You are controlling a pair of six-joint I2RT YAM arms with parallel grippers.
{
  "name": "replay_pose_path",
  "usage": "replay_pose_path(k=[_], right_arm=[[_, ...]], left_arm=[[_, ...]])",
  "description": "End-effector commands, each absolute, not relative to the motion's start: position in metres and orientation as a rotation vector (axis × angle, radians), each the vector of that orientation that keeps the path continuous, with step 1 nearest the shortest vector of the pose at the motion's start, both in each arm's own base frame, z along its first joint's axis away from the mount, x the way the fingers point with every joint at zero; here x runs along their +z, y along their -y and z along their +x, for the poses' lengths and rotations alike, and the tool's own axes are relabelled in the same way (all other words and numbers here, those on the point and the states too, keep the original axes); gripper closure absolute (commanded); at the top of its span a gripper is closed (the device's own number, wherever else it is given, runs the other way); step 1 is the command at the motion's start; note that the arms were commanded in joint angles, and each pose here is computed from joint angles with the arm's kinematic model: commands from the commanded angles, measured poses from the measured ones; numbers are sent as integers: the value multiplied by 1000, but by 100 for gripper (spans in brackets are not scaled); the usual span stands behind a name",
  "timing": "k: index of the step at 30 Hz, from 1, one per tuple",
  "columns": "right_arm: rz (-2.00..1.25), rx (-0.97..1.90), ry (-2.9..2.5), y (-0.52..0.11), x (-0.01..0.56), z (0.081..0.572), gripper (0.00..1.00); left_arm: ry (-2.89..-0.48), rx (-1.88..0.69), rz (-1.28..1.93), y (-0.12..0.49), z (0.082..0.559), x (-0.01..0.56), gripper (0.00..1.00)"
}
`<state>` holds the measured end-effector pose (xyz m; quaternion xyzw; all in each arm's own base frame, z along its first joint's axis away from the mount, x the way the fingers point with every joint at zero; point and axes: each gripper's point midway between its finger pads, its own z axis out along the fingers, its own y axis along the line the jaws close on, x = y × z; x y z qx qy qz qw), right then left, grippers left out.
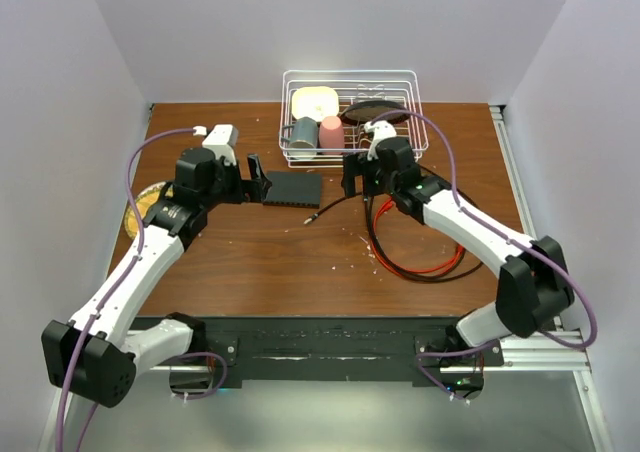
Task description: Insert the plug into the switch port
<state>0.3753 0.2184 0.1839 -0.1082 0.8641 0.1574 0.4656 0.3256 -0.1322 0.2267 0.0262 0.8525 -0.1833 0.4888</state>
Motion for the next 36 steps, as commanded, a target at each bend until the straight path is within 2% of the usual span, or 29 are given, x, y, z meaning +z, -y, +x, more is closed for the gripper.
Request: replay_pose_path(k=[1, 5, 8, 12, 27, 33, 35, 36], right_arm=[[-347, 330, -2171, -230, 159, 369, 1], [-336, 266, -2230, -232, 137, 373, 2], [-315, 200, -2282, -227, 115, 377, 7], [-275, 90, -2318, -216, 97, 385, 21], [-231, -78, -2350, -207, 60, 408, 54], [-175, -38, -2332, -203, 70, 408, 54], [-152, 15, -2323, -202, 76, 409, 52], [-135, 50, -2324, -199, 78, 411, 48]], left_arm=[[-2048, -521, 85, 143, 330, 231, 0], [-2131, -541, 102, 151, 335, 206, 0], [-2191, -582, 122, 160, 337, 192, 0], [-2229, -674, 168, 175, 335, 182, 0], [-2307, -698, 180, 181, 335, 158, 0], [-2329, -707, 182, 183, 336, 152, 0], [-2338, -708, 182, 183, 336, 149, 0], [-2341, -707, 183, 183, 336, 148, 0]])
